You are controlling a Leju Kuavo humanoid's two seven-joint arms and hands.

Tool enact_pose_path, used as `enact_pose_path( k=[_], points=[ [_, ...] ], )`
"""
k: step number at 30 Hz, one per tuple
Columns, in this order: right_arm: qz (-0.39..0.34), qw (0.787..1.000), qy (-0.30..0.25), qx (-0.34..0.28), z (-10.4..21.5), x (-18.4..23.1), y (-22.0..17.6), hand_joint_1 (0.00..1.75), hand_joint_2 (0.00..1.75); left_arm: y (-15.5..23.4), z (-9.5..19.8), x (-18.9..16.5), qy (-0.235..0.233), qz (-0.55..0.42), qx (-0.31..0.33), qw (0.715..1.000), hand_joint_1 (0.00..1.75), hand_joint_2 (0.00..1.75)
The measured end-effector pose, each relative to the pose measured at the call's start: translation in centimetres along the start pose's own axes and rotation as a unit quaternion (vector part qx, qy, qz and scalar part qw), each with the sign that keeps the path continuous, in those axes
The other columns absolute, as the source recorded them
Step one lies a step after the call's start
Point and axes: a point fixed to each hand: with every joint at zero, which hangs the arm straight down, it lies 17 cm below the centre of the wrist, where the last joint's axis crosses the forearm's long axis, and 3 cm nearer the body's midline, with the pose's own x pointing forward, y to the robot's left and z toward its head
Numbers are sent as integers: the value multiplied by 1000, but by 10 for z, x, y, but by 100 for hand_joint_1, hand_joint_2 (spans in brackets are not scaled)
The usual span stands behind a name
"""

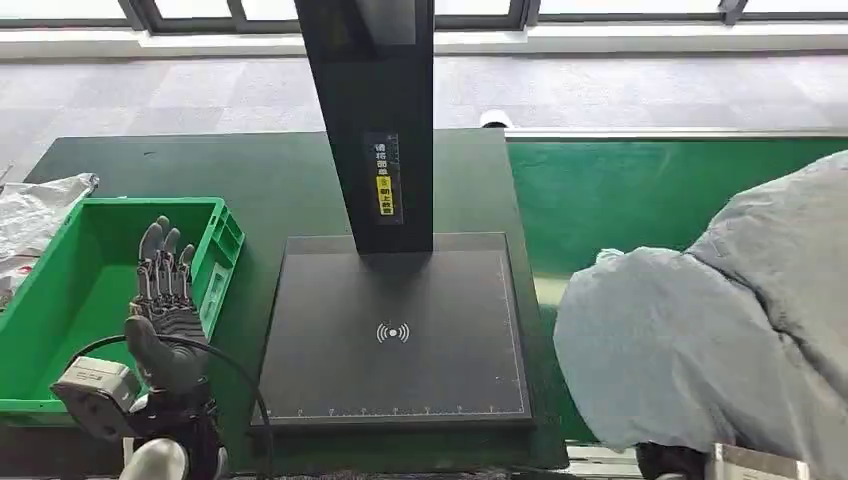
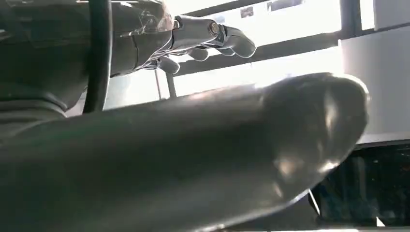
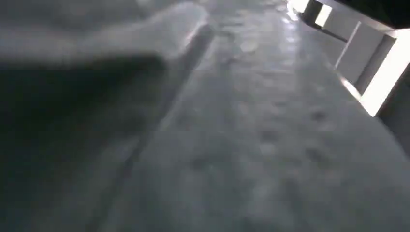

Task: Moved the parcel from conveyor to table for the left to box.

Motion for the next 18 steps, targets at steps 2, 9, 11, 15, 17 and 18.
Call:
enact_pose_path(
  k=[2, 9, 11, 15, 17, 18],
  points=[
    [-15, 1000, -4, -17, -4, 12, -8, 175, 175, 0, 1, 0, 1, 0, 0, 1000, 0, 0],
    [-24, 999, -13, -31, -9, 22, -14, 175, 175, 0, 1, 3, -1, 1, 1, 1000, 0, 0],
    [-23, 999, -14, -31, -9, 24, -14, 175, 175, 0, 1, 3, -1, 1, 1, 1000, 0, 0],
    [-22, 999, 4, -24, -10, 16, -11, 175, 175, 0, 1, 2, 0, 1, 0, 1000, 0, 0],
    [-23, 999, 24, -11, -9, 6, -5, 175, 175, -1, 1, 2, 2, 2, -2, 1000, 0, 0],
    [-22, 999, 32, -5, -9, 2, -3, 175, 175, -1, 1, 2, 2, 3, -3, 1000, 0, 0]
  ],
)
